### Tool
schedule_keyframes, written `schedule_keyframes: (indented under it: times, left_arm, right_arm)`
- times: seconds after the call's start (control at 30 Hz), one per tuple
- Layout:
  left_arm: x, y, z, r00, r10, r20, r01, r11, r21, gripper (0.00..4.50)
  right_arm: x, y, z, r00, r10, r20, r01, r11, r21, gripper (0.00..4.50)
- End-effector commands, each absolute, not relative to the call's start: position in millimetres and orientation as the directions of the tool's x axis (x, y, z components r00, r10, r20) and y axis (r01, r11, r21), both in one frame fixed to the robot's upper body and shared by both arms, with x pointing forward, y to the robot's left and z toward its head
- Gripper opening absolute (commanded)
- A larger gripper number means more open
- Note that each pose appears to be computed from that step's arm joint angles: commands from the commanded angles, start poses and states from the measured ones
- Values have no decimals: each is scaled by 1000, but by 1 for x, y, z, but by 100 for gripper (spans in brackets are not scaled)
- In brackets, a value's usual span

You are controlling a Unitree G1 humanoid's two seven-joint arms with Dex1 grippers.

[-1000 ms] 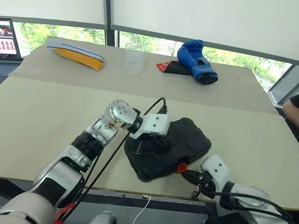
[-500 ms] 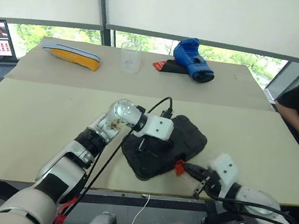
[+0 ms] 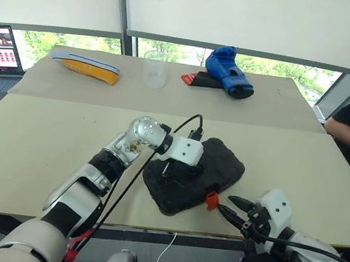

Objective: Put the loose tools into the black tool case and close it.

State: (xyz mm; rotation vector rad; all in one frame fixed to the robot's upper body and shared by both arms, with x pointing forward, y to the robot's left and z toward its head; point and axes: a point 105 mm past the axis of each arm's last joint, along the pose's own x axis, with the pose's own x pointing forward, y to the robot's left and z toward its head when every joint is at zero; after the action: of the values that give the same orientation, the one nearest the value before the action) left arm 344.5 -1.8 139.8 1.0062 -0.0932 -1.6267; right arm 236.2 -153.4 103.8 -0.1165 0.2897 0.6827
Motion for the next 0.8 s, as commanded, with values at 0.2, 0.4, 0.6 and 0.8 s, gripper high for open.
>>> schedule_keyframes:
  times: [0.2, 0.4, 0.6, 0.8]
  left_arm:
    - [346, 15, 106, 27, -758, -652, 817, -359, 451, 0]
    - [346, 16, 105, 27, -756, -654, 815, -363, 452, 0]
    - [347, 15, 105, 27, -758, -652, 816, -360, 453, 0]
    - [347, 13, 105, 24, -761, -648, 815, -360, 454, 0]
  right_arm:
    - [242, -140, 89, 747, 581, -324, -599, 799, 53, 388]
    - [246, -142, 96, 768, 573, -286, -589, 807, 36, 283]
    - [240, -137, 102, 750, 598, -282, -621, 784, 9, 122]
    - [233, -135, 111, 737, 621, -267, -650, 759, -29, 122]
